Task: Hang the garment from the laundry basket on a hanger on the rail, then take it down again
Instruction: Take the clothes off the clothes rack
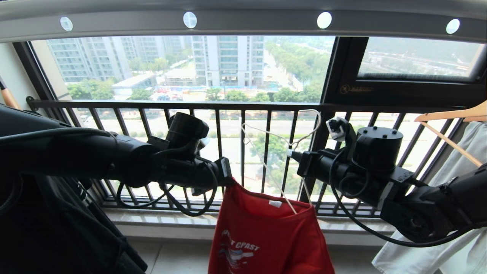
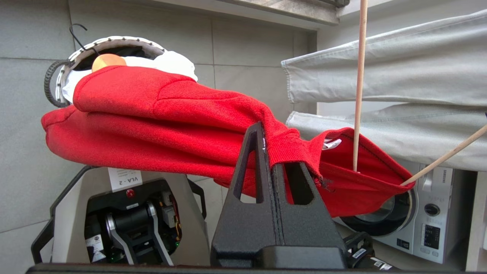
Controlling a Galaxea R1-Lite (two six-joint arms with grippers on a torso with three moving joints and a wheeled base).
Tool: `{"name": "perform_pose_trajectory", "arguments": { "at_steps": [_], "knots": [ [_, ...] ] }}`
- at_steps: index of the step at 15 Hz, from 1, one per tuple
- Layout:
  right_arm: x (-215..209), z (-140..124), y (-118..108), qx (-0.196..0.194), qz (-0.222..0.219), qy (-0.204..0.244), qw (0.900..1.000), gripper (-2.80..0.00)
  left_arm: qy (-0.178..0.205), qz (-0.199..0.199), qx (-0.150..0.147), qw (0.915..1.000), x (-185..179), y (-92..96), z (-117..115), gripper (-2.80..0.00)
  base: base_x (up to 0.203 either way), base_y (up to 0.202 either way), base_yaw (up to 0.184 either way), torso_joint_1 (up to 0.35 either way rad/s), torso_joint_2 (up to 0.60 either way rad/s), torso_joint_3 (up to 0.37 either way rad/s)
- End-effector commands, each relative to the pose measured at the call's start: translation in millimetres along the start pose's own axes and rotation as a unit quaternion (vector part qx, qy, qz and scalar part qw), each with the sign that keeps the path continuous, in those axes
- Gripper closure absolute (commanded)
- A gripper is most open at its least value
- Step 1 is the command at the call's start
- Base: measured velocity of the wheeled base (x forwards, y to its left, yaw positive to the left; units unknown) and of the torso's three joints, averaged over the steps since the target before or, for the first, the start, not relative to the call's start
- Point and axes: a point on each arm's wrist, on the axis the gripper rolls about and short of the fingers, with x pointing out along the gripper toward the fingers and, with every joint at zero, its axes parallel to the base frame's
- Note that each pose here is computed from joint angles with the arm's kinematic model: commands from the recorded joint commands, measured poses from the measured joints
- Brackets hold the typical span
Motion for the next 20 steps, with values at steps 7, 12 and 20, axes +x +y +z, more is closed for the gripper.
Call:
{"name": "perform_pose_trajectory", "arguments": {
  "at_steps": [7,12,20],
  "knots": [
    [-2,6,8,0.004,0.005,-0.014,1.000,0.00,0.014,0.063,0.007,0.9979,40,11.6,-15,0.00,0.000,0.000,0.000,0.000,0.00,0.000],
    [-4,12,10,0.003,0.002,-0.026,1.000,0.00,0.053,0.084,0.031,0.9946,48,11.1,-26,0.00,0.000,0.000,0.000,0.000,0.00,0.000],
    [-5,14,7,-0.005,-0.017,-0.036,0.999,0.00,0.031,0.064,0.037,0.9968,26,-0.9,-19,0.00,0.000,0.000,0.000,0.000,0.00,0.000]
  ]
}}
